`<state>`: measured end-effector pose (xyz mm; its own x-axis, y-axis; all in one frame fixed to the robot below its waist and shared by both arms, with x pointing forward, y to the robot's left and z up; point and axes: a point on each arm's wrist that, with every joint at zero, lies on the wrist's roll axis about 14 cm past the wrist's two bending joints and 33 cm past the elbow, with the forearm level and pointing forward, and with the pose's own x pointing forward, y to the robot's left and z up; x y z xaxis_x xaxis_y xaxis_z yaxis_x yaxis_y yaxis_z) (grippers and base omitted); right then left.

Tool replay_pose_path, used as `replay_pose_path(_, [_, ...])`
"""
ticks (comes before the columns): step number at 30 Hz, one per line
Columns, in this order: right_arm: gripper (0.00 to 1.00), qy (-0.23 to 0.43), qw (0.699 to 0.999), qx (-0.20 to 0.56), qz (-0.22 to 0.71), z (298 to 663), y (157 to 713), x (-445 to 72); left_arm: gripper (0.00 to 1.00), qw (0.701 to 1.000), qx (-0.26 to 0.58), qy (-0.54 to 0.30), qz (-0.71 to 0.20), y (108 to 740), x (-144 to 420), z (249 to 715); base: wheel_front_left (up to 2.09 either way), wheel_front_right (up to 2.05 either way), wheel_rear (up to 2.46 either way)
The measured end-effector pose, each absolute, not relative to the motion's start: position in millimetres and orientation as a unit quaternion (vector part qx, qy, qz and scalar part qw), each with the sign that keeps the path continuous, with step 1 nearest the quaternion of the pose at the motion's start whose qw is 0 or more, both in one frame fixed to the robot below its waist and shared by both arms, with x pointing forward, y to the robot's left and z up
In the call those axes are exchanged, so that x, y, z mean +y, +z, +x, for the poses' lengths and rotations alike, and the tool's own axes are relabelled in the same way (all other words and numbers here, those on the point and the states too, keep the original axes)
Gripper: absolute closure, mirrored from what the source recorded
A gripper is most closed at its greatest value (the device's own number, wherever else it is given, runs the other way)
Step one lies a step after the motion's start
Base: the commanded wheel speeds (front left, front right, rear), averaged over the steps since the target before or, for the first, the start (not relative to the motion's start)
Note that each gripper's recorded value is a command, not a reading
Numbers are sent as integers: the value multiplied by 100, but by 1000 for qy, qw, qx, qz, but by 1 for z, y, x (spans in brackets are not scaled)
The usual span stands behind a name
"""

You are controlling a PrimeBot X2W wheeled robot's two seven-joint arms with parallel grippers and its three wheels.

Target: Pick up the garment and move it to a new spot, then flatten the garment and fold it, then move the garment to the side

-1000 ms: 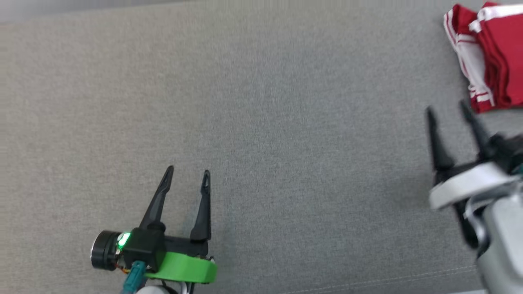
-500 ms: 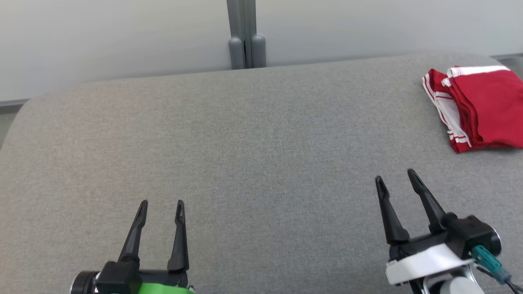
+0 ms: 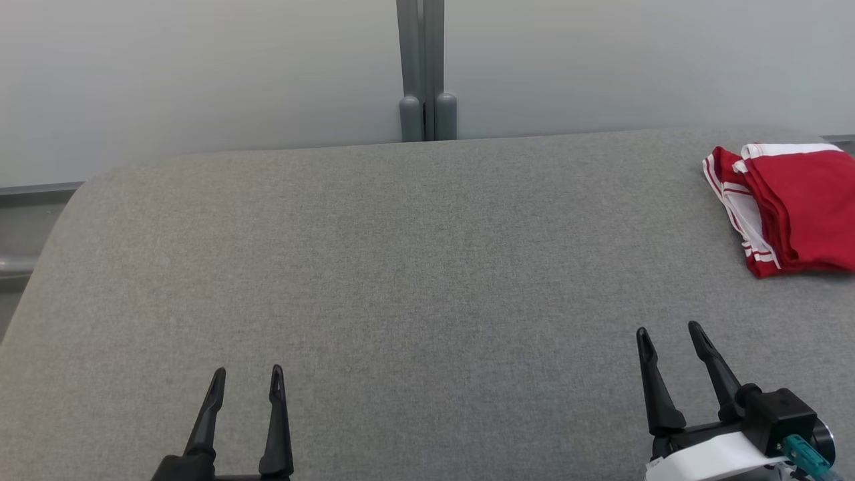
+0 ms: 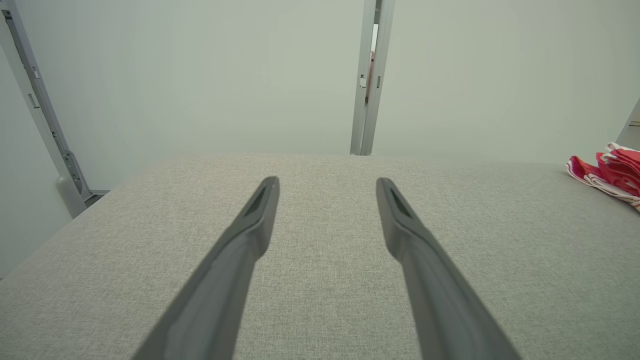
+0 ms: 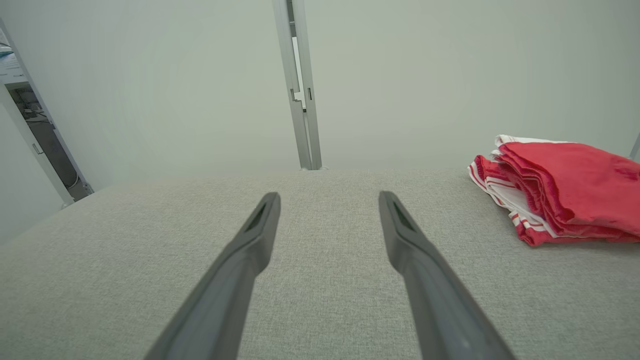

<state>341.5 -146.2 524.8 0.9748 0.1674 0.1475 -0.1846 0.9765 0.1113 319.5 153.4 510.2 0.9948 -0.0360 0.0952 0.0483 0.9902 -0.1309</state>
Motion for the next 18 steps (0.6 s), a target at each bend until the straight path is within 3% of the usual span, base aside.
replay_pose_path(18, [0, 85, 991, -75, 66, 334, 528, -146, 0, 997, -41, -18, -65, 506, 156, 316, 0, 0, 0])
